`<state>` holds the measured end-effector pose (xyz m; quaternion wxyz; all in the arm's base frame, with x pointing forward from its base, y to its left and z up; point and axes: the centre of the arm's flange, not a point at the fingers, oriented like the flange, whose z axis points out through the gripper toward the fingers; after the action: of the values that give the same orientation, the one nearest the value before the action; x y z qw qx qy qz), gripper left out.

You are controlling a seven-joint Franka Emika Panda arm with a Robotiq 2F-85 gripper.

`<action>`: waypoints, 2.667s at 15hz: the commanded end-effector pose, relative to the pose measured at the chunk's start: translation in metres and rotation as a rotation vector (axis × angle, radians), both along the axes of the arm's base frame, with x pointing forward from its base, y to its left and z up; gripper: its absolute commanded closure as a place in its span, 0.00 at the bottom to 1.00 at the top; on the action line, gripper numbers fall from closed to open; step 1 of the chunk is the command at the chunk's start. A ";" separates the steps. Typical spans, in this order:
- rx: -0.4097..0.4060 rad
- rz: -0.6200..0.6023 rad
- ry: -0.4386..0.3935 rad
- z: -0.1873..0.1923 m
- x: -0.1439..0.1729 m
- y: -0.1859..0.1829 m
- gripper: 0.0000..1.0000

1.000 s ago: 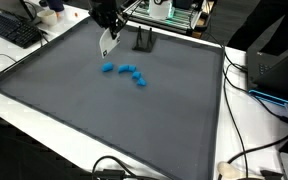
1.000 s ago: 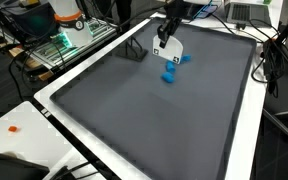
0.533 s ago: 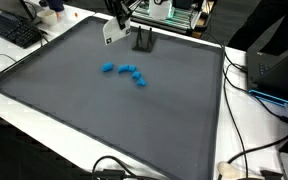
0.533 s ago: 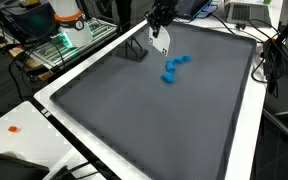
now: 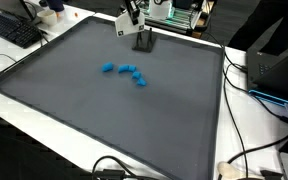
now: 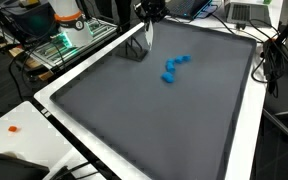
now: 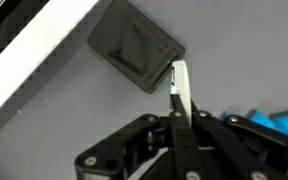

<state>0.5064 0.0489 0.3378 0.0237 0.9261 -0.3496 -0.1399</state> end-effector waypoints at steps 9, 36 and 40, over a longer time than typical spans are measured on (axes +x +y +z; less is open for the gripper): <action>0.075 -0.271 -0.055 -0.034 -0.068 0.006 0.99; 0.098 -0.537 -0.195 -0.093 -0.096 -0.003 0.99; 0.108 -0.551 -0.200 -0.096 -0.097 -0.003 0.99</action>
<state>0.4164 0.0431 0.2492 -0.0895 0.8111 -0.5735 -0.0720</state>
